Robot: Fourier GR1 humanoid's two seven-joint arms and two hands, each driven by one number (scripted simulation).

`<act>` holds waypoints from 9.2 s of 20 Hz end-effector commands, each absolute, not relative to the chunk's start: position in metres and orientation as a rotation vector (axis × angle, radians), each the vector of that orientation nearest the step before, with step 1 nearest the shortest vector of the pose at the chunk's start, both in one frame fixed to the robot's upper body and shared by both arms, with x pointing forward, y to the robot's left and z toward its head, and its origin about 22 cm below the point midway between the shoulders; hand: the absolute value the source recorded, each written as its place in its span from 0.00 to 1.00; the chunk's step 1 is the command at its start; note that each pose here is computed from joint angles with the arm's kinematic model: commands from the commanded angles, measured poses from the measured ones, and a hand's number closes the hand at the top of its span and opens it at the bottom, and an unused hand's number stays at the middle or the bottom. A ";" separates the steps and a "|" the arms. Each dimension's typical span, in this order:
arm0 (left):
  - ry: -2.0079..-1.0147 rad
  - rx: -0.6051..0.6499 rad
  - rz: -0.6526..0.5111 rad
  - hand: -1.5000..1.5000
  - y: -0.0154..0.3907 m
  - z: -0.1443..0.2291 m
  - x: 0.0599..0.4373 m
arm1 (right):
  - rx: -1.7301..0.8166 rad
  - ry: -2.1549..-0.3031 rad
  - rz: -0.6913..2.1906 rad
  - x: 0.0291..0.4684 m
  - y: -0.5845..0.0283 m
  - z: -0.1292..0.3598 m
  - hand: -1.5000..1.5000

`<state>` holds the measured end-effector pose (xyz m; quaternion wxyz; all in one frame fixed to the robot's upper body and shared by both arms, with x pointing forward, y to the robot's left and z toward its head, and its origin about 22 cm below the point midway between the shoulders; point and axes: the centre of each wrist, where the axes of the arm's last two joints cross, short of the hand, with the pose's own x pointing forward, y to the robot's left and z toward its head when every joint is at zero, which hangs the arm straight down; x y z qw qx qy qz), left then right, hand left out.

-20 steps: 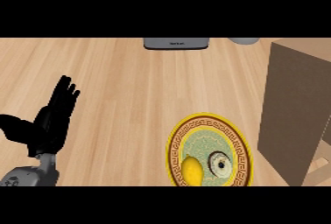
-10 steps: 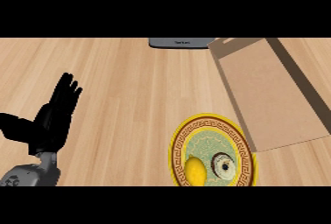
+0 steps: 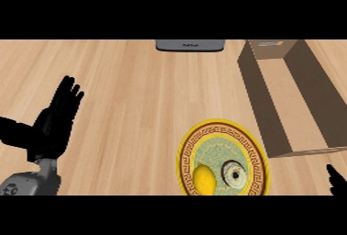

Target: Pick the cupcake from the plate and place it in the cardboard box

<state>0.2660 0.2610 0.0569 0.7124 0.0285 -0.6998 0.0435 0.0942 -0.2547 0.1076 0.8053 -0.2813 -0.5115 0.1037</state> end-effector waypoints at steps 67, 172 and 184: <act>-1.551 0.063 0.095 0.50 0.284 0.052 0.249 | -0.654 -0.918 0.321 0.177 -0.149 -0.020 0.00; -1.541 0.068 0.136 0.50 0.256 0.041 0.248 | -0.922 -1.666 -0.282 0.395 -0.302 0.147 0.00; -1.550 0.089 0.113 0.50 0.273 0.054 0.267 | -0.934 -1.743 -0.434 0.329 -0.366 0.110 0.00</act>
